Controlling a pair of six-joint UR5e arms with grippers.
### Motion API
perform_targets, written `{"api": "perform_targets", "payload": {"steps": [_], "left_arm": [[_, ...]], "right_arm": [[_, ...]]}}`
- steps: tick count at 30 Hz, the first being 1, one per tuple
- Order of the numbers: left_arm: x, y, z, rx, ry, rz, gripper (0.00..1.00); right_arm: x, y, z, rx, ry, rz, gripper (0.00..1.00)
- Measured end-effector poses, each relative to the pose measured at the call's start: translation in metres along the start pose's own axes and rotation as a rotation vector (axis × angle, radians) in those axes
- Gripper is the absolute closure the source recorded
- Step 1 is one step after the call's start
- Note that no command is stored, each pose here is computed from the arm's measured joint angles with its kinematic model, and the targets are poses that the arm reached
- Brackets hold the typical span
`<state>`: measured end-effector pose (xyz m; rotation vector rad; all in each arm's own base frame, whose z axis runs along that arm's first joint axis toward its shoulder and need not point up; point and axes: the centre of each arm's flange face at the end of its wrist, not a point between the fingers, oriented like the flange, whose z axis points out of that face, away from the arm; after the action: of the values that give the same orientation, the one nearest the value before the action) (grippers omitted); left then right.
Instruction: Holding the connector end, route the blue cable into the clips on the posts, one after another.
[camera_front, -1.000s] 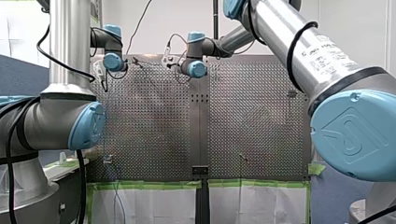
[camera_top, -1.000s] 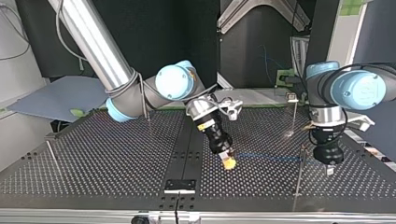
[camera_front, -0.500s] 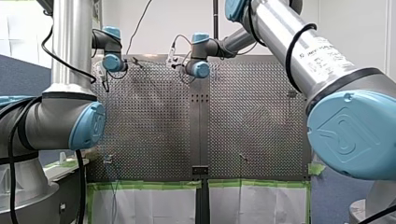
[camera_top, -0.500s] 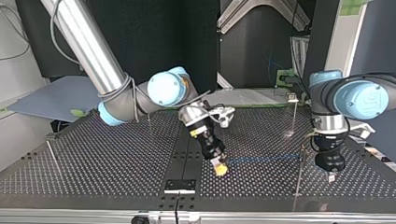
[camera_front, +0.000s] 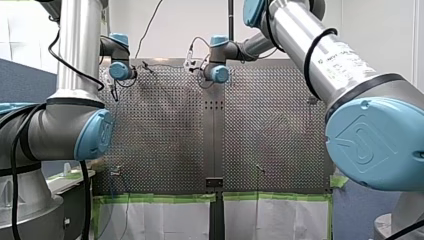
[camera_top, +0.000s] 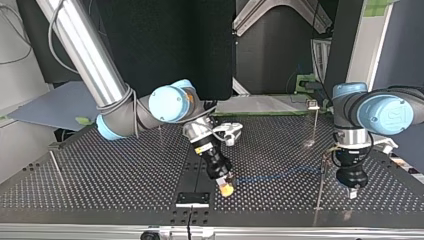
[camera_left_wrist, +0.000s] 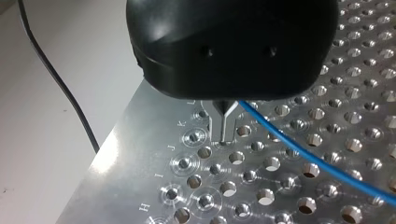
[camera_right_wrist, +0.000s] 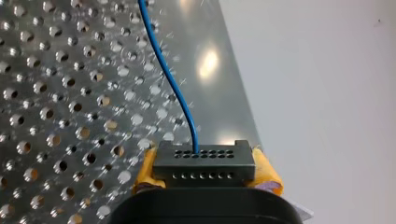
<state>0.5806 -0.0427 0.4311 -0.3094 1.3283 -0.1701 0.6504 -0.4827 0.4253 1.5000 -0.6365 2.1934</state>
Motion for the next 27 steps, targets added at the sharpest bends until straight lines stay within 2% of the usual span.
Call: {"api": "perform_targets", "payload": {"steps": [5, 13, 14, 15, 17, 18, 19, 20, 21, 23, 24, 25, 26, 27], "left_arm": [[-0.0008, 0.0009, 0.0003, -0.001, -0.001, -0.001, 1.00], [0.0004, -0.0015, -0.0005, 0.004, 0.004, -0.008, 1.00], [0.0004, -0.0019, -0.0006, 0.004, 0.004, -0.011, 0.88], [0.0005, -0.0018, -0.0007, 0.003, 0.004, -0.013, 0.88], [-0.0003, -0.0005, -0.0007, -0.001, 0.003, -0.025, 0.76], [-0.0009, 0.0000, -0.0007, -0.003, 0.001, -0.032, 0.76], [-0.0013, 0.0005, -0.0006, -0.005, 0.000, -0.038, 0.69], [-0.0016, 0.0012, -0.0005, -0.008, -0.002, -0.045, 0.48], [-0.0018, 0.0017, -0.0005, -0.011, -0.003, -0.048, 0.48], [-0.0019, 0.0016, -0.0010, -0.015, -0.002, -0.053, 0.22], [-0.0020, 0.0012, -0.0015, -0.016, 0.000, -0.054, 0.22], [-0.0024, 0.0007, -0.0021, -0.017, 0.002, -0.056, 0.06], [-0.0027, 0.0004, -0.0032, -0.022, 0.006, -0.058, 0.00], [-0.0029, 0.0004, -0.0041, -0.028, 0.009, -0.060, 0.00]], "right_arm": [[-0.0065, 0.0074, 0.0000, -0.005, -0.009, 0.005, 1.00], [-0.0070, 0.0082, 0.0001, -0.003, -0.015, 0.005, 1.00], [-0.0071, 0.0084, 0.0000, -0.003, -0.016, 0.005, 1.00], [-0.0072, 0.0084, -0.0001, -0.003, -0.017, 0.004, 1.00], [-0.0073, 0.0082, -0.0002, -0.002, -0.018, 0.004, 1.00], [-0.0073, 0.0079, -0.0002, -0.002, -0.019, 0.003, 1.00], [-0.0075, 0.0074, -0.0003, -0.002, -0.020, 0.002, 1.00], [-0.0077, 0.0070, -0.0004, -0.001, -0.021, 0.002, 1.00], [-0.0079, 0.0065, -0.0006, -0.001, -0.022, 0.001, 1.00], [-0.0082, 0.0055, -0.0007, 0.000, -0.023, -0.001, 1.00], [-0.0081, 0.0052, -0.0007, 0.001, -0.023, -0.002, 1.00], [-0.0076, 0.0050, -0.0005, 0.001, -0.023, -0.003, 1.00], [-0.0074, 0.0050, -0.0004, 0.002, -0.023, -0.003, 1.00], [-0.0071, 0.0049, -0.0003, 0.002, -0.023, -0.004, 1.00]]}}
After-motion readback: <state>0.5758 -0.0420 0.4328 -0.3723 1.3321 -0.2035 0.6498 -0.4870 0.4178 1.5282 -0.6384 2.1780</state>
